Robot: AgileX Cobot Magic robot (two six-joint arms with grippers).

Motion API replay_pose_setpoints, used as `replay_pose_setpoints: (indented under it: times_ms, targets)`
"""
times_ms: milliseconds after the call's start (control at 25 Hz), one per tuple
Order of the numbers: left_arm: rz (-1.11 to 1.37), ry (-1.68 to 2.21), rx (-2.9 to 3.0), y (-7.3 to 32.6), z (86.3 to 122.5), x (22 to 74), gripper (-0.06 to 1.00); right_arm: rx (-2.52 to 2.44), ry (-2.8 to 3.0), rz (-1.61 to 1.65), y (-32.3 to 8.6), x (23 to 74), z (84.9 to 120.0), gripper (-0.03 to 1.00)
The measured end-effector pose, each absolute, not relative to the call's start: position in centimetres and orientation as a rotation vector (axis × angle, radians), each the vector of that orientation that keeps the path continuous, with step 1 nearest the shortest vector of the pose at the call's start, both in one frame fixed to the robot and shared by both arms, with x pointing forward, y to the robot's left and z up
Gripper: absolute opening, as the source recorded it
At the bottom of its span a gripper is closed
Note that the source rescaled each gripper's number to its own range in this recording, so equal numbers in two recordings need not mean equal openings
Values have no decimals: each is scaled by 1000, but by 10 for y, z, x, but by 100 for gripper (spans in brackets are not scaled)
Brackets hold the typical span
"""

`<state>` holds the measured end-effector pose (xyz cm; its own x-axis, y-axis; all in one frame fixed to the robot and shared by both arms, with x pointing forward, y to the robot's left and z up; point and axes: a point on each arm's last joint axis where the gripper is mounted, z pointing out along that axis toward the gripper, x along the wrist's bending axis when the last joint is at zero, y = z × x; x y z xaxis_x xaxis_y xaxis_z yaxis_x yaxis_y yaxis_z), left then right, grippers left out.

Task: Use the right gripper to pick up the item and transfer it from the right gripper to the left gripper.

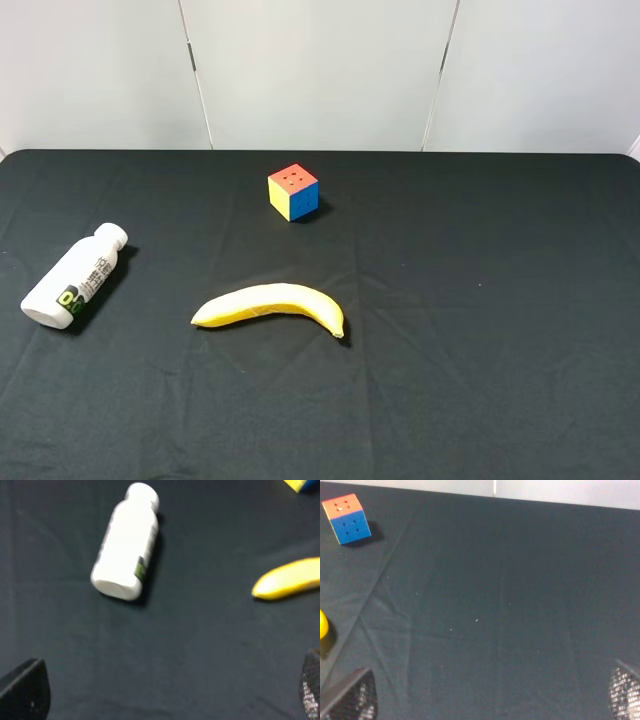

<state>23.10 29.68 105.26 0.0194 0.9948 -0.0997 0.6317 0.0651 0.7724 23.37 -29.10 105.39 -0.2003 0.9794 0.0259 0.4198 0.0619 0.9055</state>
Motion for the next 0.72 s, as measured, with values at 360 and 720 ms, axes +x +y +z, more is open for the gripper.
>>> replay_pose_setpoints:
  times_ms: [360,720]
  targets:
    - [849,1693,1536,306,1053,220,100,1409,1697,1105,-291,234,1054,100]
    - [824,1703,1555,305,1041,228,100,1409,1697,1106,-291,234,1054,100]
